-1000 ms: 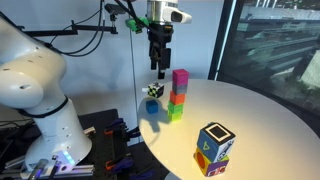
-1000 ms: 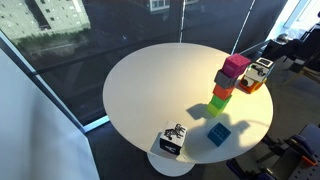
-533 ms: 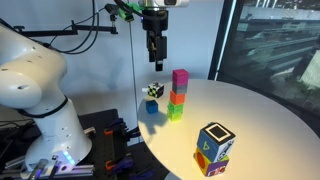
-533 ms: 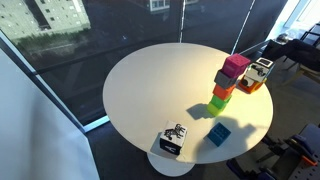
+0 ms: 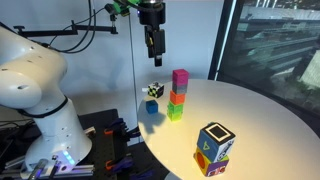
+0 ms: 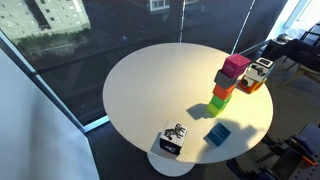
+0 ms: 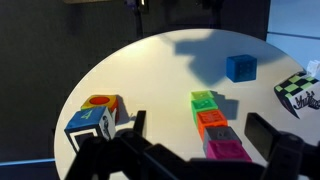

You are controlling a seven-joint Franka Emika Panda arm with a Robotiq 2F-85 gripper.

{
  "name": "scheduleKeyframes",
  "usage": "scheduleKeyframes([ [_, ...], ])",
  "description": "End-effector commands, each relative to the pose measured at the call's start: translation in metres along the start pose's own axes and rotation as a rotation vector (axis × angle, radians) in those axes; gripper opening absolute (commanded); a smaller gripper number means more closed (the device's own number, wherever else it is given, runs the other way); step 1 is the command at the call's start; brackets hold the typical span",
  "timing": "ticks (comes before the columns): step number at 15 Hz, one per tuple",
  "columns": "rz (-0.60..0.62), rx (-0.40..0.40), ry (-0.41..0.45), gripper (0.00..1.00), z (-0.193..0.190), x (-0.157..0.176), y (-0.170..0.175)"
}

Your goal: Put the pink block on top of the grey block

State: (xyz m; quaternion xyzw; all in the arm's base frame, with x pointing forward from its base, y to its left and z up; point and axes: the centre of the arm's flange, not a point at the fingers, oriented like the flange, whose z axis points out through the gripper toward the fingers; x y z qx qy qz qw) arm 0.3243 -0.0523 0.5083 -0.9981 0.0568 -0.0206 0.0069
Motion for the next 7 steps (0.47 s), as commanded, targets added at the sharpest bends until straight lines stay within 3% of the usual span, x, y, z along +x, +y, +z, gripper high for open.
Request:
scheduleKeyframes([
  [1, 0.000, 0.000, 0.000, 1.00, 0.0001, 0.0000, 0.0000],
  [7, 0.000, 0.000, -0.001, 1.00, 0.0004, -0.0001, 0.0000],
])
